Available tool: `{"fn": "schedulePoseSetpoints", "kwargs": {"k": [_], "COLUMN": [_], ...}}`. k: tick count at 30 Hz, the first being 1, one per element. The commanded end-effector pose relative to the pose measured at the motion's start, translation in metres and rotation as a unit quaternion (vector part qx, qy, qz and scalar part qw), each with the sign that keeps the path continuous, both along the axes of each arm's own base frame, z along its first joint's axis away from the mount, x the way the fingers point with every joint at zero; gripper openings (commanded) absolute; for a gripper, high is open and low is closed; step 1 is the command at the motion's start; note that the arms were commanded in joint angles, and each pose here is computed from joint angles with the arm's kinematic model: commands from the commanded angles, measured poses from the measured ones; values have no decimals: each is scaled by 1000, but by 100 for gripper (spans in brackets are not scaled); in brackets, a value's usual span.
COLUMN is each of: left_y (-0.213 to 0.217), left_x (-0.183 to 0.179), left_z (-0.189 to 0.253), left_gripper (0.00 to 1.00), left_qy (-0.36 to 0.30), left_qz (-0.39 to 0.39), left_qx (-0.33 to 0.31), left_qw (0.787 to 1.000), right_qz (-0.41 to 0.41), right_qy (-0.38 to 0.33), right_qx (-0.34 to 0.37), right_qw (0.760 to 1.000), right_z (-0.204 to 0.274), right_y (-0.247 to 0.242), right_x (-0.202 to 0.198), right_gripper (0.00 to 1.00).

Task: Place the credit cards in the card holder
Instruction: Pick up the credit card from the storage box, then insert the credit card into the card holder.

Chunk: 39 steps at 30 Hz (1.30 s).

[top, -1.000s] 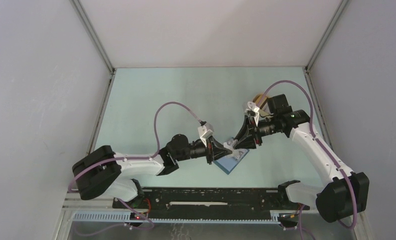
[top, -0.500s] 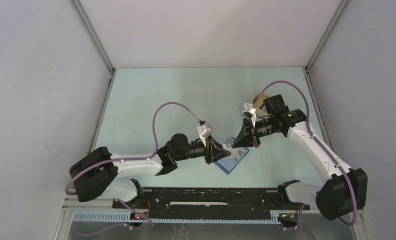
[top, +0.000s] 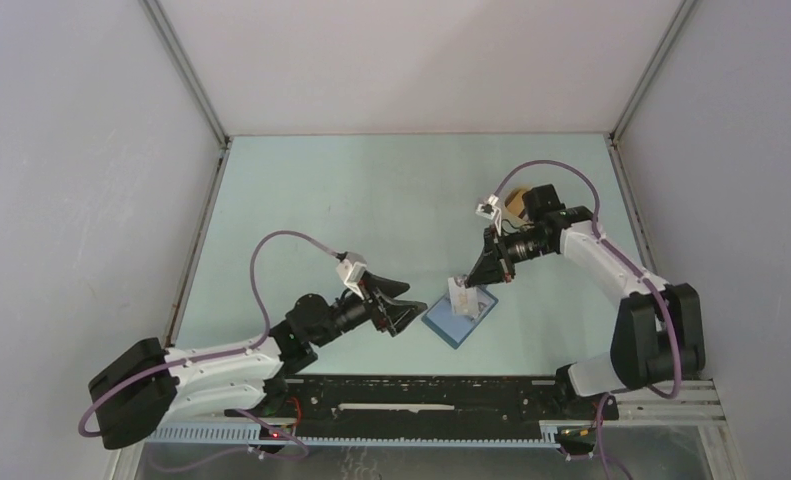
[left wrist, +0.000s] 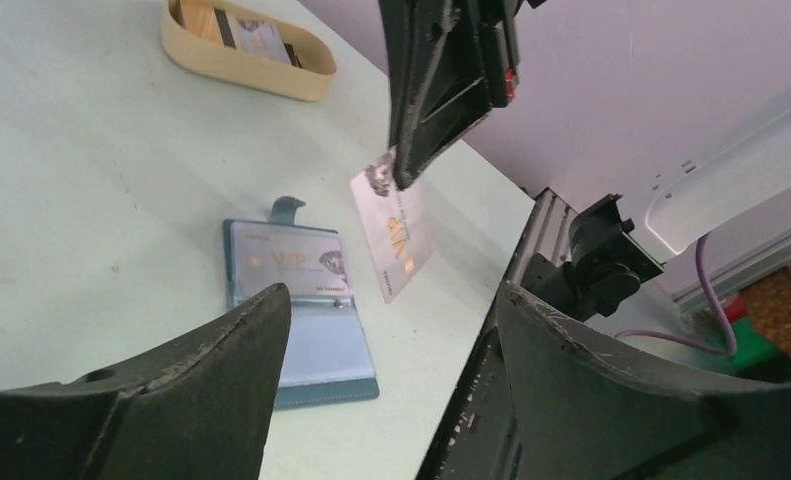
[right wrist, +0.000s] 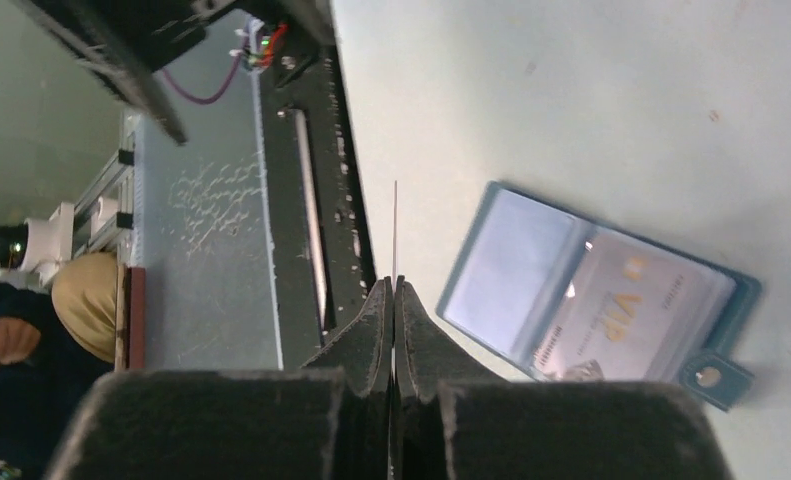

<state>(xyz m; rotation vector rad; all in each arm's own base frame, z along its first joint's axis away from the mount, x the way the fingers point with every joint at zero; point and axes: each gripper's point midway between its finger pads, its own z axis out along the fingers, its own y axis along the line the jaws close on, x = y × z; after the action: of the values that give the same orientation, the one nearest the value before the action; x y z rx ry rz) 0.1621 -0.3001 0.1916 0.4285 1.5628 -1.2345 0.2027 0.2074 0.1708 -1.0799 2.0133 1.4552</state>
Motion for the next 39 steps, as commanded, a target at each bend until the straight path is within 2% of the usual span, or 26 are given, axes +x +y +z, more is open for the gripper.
{"fn": "schedulePoseSetpoints", "kwargs": {"k": [1,4,8,15,17,24,39], "left_y": [4,-7,-24,-65,-70,-75,-79], "left_x": [3,-1,-7,-12,-11,-5,-1], "left_z": [-1,-8,-18,-52,-67,-111,-141], "left_gripper": [78,64,52,22,17,13,11], "left_qy": [50,97,130,180,196,237,264], "left_qz": [19,-1,-31,-66,-62,-37,-19], "left_qx": [-45,-63,-74,-50,-37,21,65], "left_qw": [998,993,988,980,978,971,962], "right_qz": [-45,-49,-56,-75,-80,-85,-64], "right_qy": [38,59,76,92,95,99,112], "right_qx": [-61,-84,-110,-134,-140,-154,-165], "right_qw": [996,994,989,984,982,979,978], "right_z": [-30,-43,-57,-74,-78,-87,-98], "right_y": [-9,-13,-17,-19,-19,-21,-23], "right_x": [21,26,32,45,48,53,48], "right_gripper": [0,0,0,0,0,0,0]}}
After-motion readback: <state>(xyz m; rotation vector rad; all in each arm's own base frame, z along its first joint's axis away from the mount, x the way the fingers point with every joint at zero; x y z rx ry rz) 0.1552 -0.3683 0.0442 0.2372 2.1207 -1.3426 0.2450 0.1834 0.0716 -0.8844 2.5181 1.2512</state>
